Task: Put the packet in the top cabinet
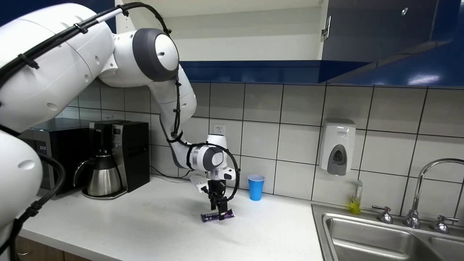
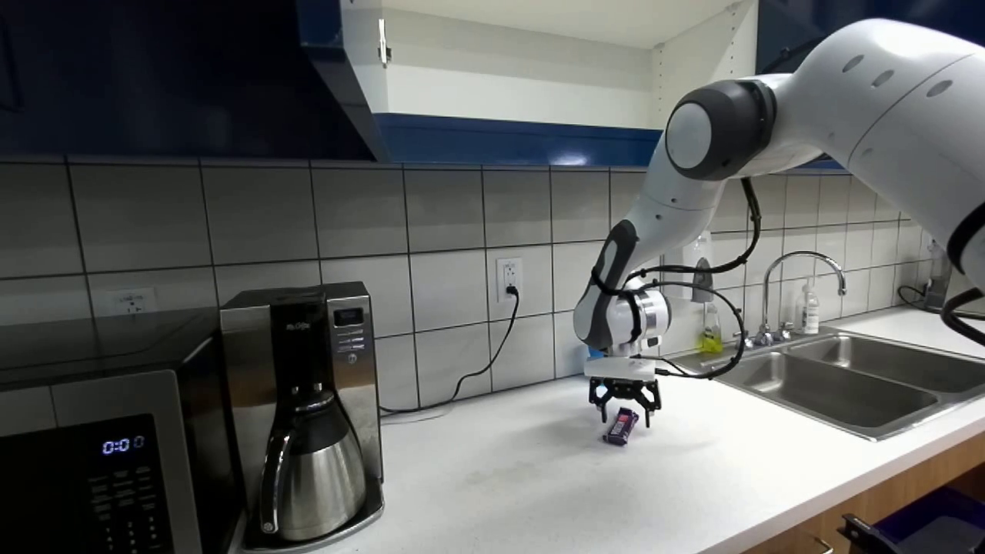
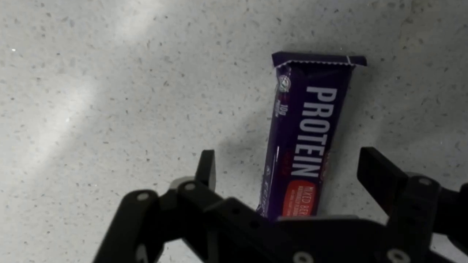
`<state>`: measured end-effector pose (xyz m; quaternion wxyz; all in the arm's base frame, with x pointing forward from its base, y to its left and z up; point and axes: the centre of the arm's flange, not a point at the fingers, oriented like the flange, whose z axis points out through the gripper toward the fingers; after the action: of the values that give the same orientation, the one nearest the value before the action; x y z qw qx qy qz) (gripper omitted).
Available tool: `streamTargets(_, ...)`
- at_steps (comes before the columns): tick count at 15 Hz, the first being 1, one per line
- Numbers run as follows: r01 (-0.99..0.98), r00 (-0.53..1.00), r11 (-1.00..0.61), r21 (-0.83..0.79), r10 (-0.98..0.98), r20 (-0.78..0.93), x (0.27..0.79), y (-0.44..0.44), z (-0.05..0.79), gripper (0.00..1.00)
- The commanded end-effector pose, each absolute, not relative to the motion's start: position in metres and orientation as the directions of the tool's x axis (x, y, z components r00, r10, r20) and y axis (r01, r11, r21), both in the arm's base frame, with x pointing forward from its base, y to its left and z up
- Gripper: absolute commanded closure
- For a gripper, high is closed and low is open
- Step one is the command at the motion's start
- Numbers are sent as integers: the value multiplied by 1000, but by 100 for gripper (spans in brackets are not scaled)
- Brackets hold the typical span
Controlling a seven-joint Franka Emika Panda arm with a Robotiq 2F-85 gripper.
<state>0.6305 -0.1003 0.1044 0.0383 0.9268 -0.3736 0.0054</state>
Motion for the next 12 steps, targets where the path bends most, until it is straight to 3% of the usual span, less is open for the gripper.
streamTargets(1,-717,697,-694,63,-715,54,642,-100,100,0)
streamTargets(9,-718,696,-693,70,-715,58,648,-100,90,0)
streamTargets(10,-717,697,-693,69,-715,59,649,-100,89,25)
streamTargets(12,-717,697,-694,69,-715,61,651,-101,89,35)
